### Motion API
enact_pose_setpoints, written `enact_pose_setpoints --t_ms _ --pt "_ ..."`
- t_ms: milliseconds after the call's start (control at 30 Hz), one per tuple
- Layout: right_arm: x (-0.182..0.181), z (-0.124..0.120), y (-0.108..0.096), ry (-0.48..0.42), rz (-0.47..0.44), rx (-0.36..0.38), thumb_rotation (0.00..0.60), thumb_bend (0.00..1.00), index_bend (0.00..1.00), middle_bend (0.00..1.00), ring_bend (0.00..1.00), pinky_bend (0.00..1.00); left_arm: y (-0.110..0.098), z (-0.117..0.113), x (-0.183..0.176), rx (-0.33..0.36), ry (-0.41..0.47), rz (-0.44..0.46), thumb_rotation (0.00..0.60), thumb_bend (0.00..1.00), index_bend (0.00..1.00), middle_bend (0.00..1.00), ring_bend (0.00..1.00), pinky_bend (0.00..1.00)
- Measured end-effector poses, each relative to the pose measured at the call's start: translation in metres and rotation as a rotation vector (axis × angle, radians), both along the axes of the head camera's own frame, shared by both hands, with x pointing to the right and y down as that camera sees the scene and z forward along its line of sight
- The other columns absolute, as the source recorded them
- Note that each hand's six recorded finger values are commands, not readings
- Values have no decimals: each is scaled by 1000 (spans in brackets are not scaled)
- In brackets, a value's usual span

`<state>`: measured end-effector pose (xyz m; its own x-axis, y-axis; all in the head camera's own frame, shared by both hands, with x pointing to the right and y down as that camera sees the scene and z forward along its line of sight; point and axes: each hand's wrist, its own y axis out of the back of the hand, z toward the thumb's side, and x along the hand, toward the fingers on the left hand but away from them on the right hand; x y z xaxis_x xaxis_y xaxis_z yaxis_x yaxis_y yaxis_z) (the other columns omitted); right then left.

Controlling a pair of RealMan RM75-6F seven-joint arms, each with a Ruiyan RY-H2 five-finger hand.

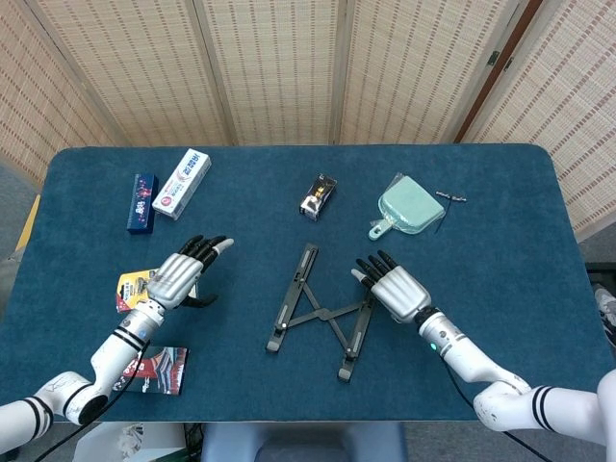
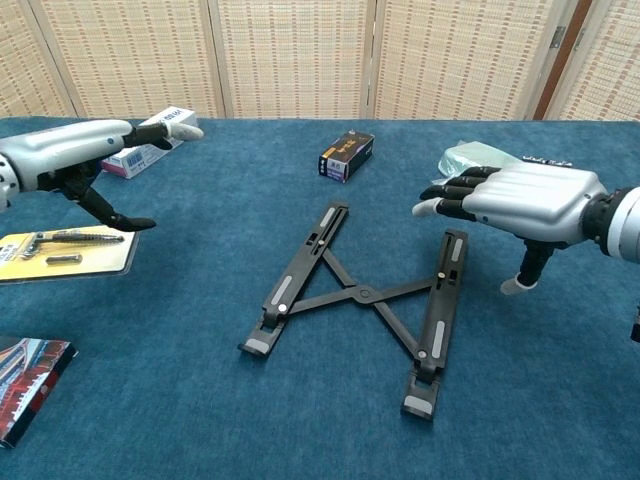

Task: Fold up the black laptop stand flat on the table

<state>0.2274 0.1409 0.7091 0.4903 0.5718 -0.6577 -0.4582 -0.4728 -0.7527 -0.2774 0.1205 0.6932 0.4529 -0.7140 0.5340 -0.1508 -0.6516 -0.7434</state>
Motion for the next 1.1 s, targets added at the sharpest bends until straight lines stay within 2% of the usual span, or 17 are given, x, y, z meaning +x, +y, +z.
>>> enact_pose_setpoints --t_ms 267,567,800,1100 --pt "-4 9 -4 20 34 43 600 34 0 0 0 0 -3 18 16 -18 -15 -15 600 238 0 45 88 9" --pt "-13 23 -4 31 49 74 600 58 0 0 0 0 -6 29 17 -33 -21 -50 600 238 0 41 87 9" --pt "-27 32 -6 6 68 93 600 126 0 0 0 0 -6 34 11 -59 -12 -96 600 238 0 38 86 9" --pt "-46 38 -6 -36 65 106 600 129 0 0 0 0 1 43 11 -102 -2 -119 600 238 0 9 73 9"
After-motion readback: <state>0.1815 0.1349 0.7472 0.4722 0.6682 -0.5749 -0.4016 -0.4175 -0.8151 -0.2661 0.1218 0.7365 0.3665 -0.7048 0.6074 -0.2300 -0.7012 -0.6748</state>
